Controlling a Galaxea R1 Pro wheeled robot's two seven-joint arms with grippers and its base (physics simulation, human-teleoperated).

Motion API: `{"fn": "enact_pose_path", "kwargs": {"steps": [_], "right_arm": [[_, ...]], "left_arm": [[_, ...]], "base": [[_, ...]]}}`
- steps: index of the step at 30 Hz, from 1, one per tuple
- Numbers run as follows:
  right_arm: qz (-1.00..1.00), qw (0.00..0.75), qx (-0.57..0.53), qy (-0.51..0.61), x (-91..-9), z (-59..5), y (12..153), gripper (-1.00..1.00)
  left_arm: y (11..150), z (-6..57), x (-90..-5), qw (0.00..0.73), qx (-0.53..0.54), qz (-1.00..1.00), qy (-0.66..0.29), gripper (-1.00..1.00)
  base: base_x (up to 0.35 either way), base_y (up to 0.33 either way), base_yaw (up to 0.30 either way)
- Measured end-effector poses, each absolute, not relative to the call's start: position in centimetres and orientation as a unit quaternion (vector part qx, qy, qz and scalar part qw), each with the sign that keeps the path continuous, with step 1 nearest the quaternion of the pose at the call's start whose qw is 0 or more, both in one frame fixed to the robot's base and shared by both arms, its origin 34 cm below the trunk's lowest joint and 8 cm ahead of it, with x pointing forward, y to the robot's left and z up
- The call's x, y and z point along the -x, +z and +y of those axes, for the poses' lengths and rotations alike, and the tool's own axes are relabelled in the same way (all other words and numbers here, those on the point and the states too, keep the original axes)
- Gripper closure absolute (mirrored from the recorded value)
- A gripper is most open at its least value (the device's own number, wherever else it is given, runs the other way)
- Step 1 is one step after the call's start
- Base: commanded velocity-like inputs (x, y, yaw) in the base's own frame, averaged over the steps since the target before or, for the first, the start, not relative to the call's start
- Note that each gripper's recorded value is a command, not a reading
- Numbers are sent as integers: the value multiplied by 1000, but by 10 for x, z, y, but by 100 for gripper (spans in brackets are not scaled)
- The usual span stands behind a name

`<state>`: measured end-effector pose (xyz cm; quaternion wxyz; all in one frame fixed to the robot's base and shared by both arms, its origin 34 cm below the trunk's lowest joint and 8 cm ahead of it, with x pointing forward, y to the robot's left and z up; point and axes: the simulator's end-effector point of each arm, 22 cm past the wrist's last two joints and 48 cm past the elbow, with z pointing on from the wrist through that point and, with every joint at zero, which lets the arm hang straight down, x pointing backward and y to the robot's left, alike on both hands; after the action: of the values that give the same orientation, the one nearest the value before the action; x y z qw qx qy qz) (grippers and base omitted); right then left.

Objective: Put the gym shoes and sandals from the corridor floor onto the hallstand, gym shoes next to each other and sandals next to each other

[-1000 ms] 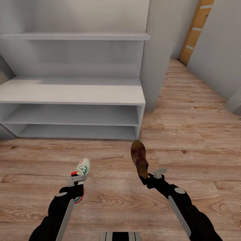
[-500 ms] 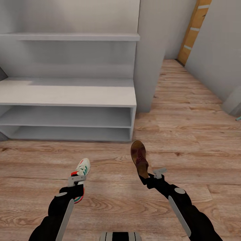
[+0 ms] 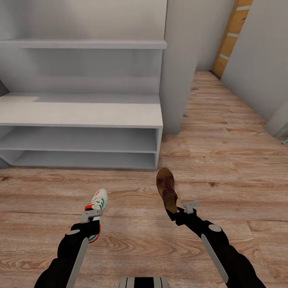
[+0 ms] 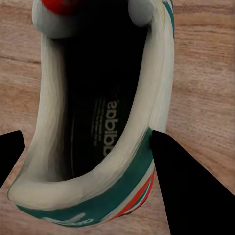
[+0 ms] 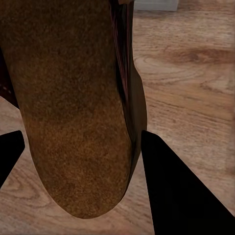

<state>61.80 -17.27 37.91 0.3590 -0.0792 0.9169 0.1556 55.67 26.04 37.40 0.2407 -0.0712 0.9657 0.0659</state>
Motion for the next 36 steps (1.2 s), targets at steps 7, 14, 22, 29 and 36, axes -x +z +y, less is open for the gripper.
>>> {"fn": "enact_pose_path", "kwargs": {"steps": [7,14,22,29,36], "right_arm": [[917,359,79,155,-618,-173,379,100],[917,360,78,154,-619,-174,379,100],[929,357,29,92,-623,-227,366,100],[932,357,-37,52,-625,-283,361,100],[932,353,-79,-23,-622,-327,359,100]], "left_arm": [[374,261,-557,241,71,966,67,100],[373,263,-556,240,73,966,67,100],[372,267,-555,238,77,966,72,100],[374,267,-558,241,78,965,71,100],[396,269,-596,274,78,956,74,100]], "base": [[0,0,0],[0,0,0],[0,0,0],[0,0,0],[0,0,0]]}}
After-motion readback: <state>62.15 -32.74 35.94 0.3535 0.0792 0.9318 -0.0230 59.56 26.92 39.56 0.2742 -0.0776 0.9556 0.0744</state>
